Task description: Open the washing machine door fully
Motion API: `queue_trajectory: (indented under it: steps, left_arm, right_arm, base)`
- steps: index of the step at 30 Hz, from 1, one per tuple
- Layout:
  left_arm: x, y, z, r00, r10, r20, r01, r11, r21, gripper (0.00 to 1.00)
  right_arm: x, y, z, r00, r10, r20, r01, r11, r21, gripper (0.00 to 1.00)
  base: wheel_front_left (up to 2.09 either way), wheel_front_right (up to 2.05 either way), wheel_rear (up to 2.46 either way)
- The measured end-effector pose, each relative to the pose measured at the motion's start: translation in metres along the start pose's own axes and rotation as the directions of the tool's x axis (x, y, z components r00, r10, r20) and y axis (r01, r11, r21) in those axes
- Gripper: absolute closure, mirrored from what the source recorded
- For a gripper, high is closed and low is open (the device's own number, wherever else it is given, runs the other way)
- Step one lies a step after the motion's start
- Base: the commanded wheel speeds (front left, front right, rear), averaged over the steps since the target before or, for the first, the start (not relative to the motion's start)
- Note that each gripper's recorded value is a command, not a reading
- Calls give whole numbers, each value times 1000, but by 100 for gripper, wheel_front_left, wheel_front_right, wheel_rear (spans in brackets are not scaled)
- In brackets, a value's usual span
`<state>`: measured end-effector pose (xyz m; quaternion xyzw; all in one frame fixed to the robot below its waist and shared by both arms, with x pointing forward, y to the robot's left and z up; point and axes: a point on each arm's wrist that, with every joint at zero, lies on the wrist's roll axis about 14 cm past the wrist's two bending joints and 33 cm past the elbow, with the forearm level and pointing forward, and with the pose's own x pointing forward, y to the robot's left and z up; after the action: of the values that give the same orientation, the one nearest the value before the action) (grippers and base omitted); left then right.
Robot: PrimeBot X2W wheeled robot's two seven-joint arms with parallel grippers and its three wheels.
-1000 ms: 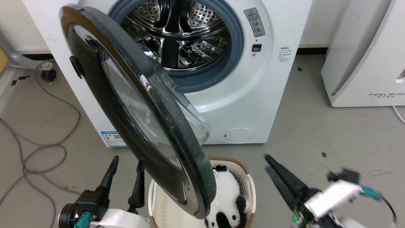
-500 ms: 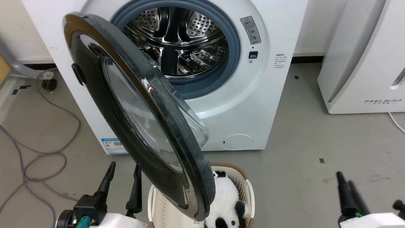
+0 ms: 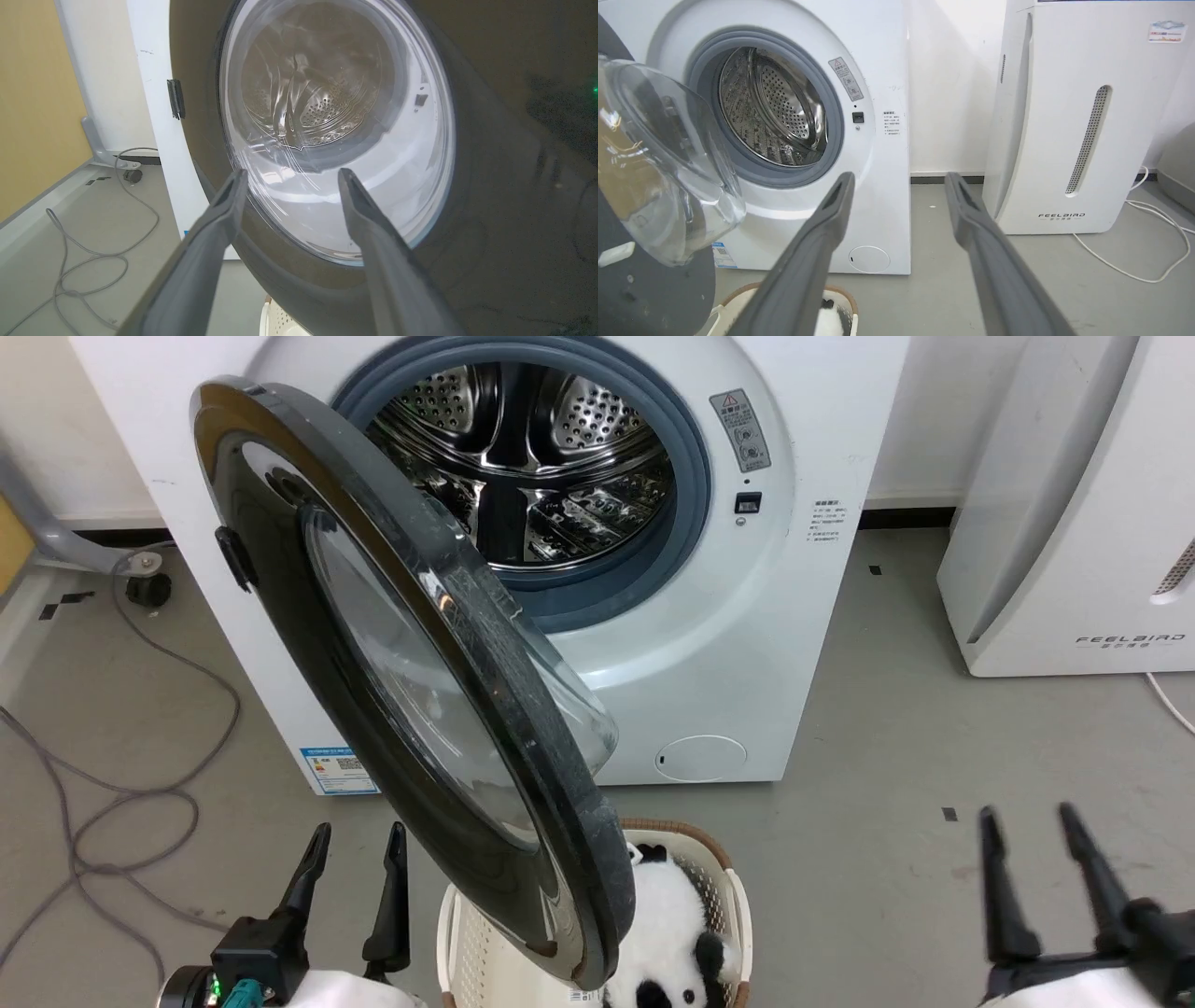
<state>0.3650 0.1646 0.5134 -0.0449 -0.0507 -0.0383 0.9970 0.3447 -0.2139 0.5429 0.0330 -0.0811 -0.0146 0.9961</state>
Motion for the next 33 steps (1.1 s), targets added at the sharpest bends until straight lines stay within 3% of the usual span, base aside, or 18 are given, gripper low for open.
queue_trajectory:
  steps: [6,16,17,18,19,33]
  left_arm:
    - [0,2,-2,1000,6,-5,-6,1000,3,0]
    - [0,5,-4,1000,15,-13,-15,1000,10,0]
    - [0,4,-5,1000,15,-16,-15,1000,10,31]
    - [-1,5,-5,1000,16,-17,-15,1000,10,77]
    - [-1,4,-6,1000,14,-19,-14,1000,8,100]
    - [-4,8,-11,999,35,-35,-37,998,-41,100]
  right_arm:
    - [-9,27,-16,993,81,-84,-85,996,-36,0]
    - [-15,33,-38,983,98,-157,-103,994,-21,0]
    - [-15,33,-39,982,98,-161,-103,994,-20,0]
    - [-15,33,-40,982,98,-163,-102,995,-17,0]
    - [-15,33,-40,982,97,-162,-100,995,-10,0]
    - [-17,32,-45,982,94,-167,-93,996,9,0]
  base:
    - [0,0,0]
    - [0,0,0]
    - [0,0,0]
    - [0,0,0]
    - [0,0,0]
    - [0,0,0]
